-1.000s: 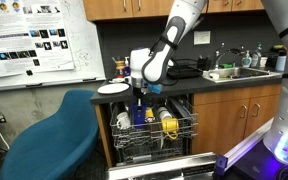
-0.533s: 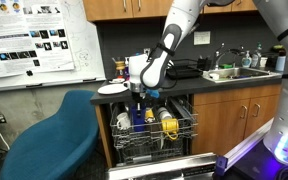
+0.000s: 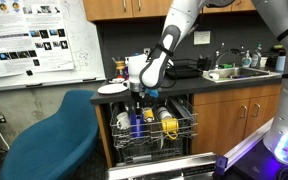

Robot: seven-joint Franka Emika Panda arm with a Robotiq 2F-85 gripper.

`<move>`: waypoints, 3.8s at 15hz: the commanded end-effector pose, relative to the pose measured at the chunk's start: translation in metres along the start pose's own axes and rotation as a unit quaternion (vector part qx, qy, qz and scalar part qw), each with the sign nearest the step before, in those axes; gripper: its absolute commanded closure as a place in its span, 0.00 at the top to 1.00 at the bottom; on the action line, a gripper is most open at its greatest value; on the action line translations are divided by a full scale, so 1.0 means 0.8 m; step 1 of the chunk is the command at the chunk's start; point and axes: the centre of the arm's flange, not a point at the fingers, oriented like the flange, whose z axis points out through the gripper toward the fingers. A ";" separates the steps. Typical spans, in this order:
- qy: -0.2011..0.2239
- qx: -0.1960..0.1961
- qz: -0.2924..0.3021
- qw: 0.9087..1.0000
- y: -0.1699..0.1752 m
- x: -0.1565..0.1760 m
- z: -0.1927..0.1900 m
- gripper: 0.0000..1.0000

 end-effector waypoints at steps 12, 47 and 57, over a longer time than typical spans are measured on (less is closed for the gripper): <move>0.024 -0.025 0.005 0.999 -0.045 0.000 -0.078 1.00; -0.028 0.077 0.177 0.981 -0.127 -0.187 -0.014 1.00; -0.027 0.103 0.169 0.980 -0.097 -0.152 0.016 1.00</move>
